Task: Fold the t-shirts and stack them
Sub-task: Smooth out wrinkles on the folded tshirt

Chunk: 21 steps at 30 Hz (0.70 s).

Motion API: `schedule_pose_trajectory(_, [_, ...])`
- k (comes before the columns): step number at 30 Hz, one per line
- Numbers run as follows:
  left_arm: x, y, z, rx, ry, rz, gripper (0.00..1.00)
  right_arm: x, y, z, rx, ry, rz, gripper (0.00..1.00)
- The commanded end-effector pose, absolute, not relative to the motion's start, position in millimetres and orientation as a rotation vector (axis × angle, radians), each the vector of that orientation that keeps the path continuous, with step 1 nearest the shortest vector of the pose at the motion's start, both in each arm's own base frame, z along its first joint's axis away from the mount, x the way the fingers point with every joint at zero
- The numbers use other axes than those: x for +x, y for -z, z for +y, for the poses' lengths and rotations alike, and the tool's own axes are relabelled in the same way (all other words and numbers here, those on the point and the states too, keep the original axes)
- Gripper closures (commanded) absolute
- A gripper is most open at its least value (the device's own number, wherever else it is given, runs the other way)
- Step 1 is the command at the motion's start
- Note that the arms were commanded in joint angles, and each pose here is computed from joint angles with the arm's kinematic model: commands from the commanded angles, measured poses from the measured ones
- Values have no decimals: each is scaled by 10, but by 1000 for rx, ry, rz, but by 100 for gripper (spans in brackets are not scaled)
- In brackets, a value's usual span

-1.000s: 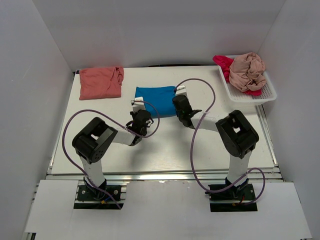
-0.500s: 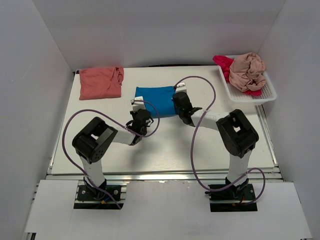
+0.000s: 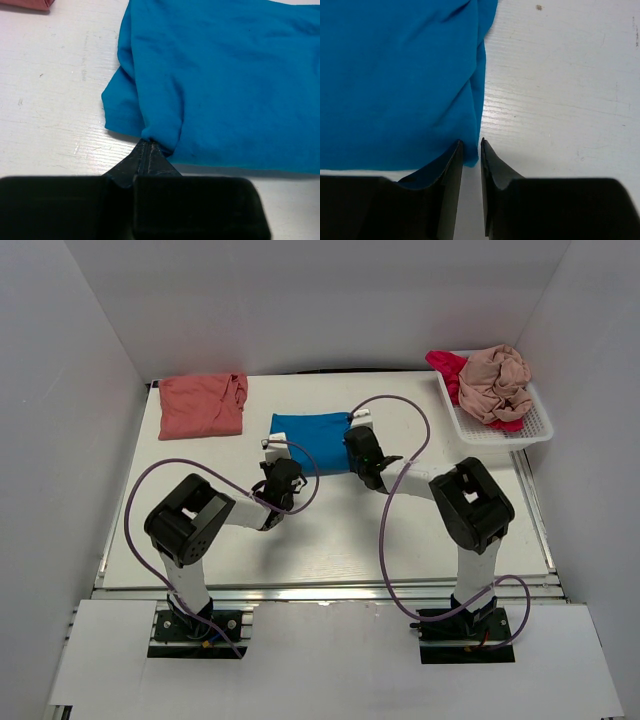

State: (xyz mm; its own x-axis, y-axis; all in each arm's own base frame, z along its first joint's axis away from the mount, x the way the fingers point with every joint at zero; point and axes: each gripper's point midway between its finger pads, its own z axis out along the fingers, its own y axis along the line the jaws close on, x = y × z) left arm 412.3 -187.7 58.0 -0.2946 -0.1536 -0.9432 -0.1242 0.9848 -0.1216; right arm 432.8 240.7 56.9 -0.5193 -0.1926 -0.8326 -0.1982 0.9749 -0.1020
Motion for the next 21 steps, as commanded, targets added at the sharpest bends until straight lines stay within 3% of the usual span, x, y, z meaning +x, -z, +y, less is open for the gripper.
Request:
schedule_pose_trajectory(1, [4195,-690,-1890,-211,47,1851,100,4388,-592,2438,-249,-12,2120,74])
schedule_pose_trajectory(3, [4198,-693,-1892,-211,47,1851,100,4385,-550,2439,-253,-10,2127,75])
schedule_pose_trajectory(5, [4202,-702,-1886,-211,46,1849,100,4392,-536,2446,-256,-15,2127,84])
schedule_pose_trajectory(7, [4208,-711,-1880,-210,44,1848,100,4395,-517,2466,-266,-17,2128,100])
schedule_pose_trajectory(21, [4171,-963,-1488,-264,-103,1802,100,4447,-667,2169,-261,162,2057,100])
